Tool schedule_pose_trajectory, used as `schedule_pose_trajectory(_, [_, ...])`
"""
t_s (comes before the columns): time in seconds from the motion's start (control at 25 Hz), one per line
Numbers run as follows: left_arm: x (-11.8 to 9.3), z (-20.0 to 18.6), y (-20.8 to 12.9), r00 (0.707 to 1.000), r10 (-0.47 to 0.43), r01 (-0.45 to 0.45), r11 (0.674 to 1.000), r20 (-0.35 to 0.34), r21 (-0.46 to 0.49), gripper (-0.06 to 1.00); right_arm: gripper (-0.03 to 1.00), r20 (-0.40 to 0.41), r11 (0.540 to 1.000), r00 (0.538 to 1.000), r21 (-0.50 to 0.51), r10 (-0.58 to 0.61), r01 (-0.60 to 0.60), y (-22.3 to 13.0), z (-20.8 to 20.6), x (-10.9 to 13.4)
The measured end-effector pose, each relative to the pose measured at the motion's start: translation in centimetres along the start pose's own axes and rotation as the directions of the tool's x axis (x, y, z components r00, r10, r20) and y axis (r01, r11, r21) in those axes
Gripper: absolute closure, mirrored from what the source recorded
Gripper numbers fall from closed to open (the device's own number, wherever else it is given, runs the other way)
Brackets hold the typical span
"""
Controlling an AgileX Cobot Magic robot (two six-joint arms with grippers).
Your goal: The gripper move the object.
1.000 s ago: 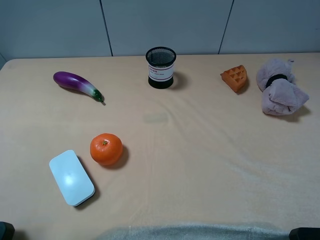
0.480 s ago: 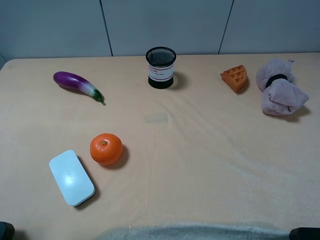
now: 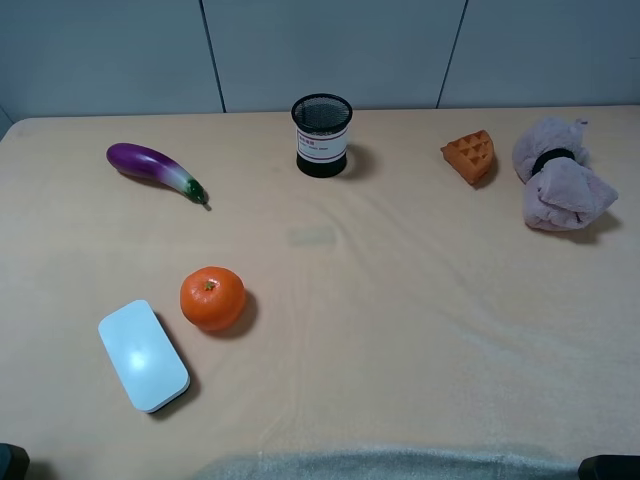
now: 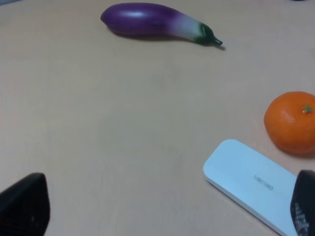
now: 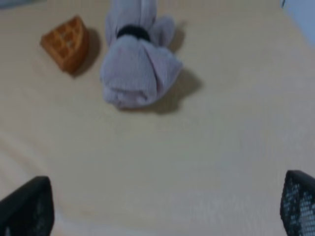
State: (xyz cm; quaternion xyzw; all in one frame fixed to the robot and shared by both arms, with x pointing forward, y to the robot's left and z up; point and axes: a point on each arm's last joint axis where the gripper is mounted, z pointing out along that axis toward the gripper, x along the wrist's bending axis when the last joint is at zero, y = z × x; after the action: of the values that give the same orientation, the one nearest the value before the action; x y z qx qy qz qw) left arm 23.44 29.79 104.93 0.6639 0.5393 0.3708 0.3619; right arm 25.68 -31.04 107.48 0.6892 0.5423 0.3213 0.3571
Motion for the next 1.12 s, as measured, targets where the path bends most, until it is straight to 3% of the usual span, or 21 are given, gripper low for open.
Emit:
schedule_pose_trajectory(0.36, [0.0,0.0,0.0,1.0,0.0,0.0,1.0,0.0,0.0,-0.03,0.28,-0.01,0.988,1.0,-0.152,-0.005,0.003,-2.6,-1.0,-0.4])
schedule_pose_trajectory(1.12, [0.0,0.0,0.0,1.0,0.002,-0.002,1.0,-0.003,0.0,-0.03,0.28,-0.001,0.987,0.998,-0.147,-0.061,0.061,-2.8,-0.9,-0.4])
